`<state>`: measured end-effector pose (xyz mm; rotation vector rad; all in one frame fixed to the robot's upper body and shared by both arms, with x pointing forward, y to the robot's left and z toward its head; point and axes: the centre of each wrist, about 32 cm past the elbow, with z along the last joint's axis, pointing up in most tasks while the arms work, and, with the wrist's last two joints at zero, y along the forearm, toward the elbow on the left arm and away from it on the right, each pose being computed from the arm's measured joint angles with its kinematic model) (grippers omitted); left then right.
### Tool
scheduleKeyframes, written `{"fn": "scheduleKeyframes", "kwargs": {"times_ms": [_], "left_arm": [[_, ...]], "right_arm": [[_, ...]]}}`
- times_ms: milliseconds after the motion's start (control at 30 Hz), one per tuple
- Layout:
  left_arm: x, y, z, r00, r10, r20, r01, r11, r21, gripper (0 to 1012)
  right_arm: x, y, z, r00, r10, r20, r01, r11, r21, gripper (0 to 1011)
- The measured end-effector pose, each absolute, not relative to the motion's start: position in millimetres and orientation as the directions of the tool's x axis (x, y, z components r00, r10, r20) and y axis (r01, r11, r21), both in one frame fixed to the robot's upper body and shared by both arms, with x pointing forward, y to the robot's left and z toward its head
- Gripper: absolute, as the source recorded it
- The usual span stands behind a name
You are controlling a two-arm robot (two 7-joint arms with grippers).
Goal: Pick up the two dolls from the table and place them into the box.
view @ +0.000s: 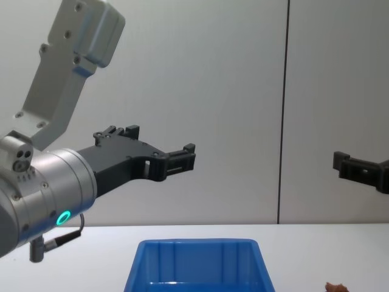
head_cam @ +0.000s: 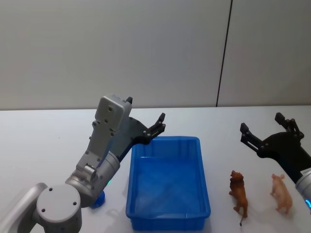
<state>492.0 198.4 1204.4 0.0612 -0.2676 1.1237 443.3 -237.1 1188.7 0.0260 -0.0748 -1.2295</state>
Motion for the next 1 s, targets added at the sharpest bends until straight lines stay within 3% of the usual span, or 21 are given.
{"fn": "scheduleKeyframes", "kwargs": {"times_ms": [1000], "left_arm": [[492.0, 198.4, 1204.4, 0.404, 0.882, 0.242, -0.897, 0.434, -0.086, 1001]], "right_arm": [[444.6, -242.7, 1187.6, 0.335, -0.941, 0.046, 0.940, 0.337, 0.046, 1001]]}}
